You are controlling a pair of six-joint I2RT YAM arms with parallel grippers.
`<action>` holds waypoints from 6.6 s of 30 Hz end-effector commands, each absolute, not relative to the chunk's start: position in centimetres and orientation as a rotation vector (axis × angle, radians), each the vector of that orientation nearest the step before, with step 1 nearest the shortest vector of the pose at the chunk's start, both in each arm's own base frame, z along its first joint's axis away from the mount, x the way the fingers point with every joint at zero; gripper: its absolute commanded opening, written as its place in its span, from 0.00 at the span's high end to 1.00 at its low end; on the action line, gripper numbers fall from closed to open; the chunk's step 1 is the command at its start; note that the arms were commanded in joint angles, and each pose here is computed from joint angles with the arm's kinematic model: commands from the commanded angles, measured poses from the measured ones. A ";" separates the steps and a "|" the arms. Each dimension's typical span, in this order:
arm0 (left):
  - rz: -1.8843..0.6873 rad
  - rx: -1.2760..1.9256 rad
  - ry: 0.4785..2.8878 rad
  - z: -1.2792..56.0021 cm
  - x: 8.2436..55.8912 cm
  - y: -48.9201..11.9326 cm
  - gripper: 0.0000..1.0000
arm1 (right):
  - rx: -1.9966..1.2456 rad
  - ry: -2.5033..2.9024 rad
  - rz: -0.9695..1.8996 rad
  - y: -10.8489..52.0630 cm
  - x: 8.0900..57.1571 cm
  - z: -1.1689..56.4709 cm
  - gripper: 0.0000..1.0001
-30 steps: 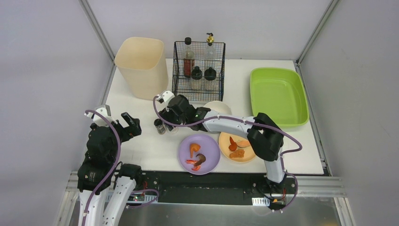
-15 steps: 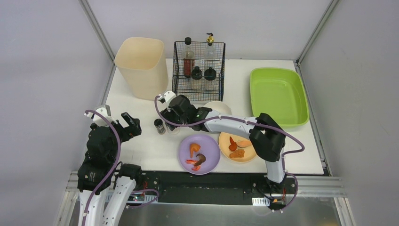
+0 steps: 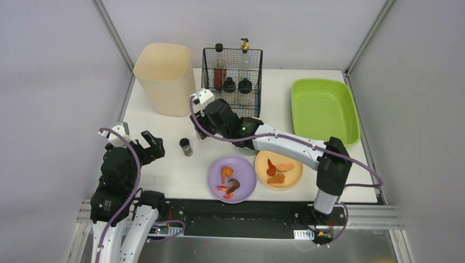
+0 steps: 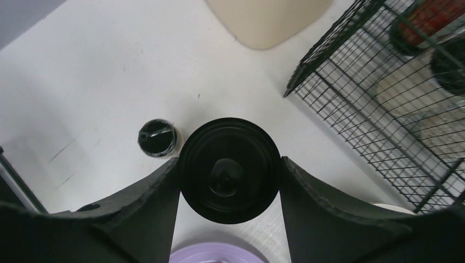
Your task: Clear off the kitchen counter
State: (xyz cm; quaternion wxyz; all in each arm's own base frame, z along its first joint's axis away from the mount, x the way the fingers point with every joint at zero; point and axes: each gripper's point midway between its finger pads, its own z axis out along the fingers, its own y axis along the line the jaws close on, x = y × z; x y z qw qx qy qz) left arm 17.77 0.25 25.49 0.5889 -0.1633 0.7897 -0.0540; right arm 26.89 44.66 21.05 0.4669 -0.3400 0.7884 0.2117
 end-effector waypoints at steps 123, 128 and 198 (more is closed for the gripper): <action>-0.061 -0.440 1.742 26.7 17.2 2.0 0.01 | -0.807 1.993 0.685 52.2 23.4 17.2 0.03; -0.072 -0.431 1.745 26.7 17.3 1.8 0.01 | -0.798 2.005 0.648 53.3 24.3 15.7 0.02; -0.095 -0.404 1.779 26.4 17.7 1.1 0.01 | -0.273 1.820 0.322 33.4 38.7 28.3 0.67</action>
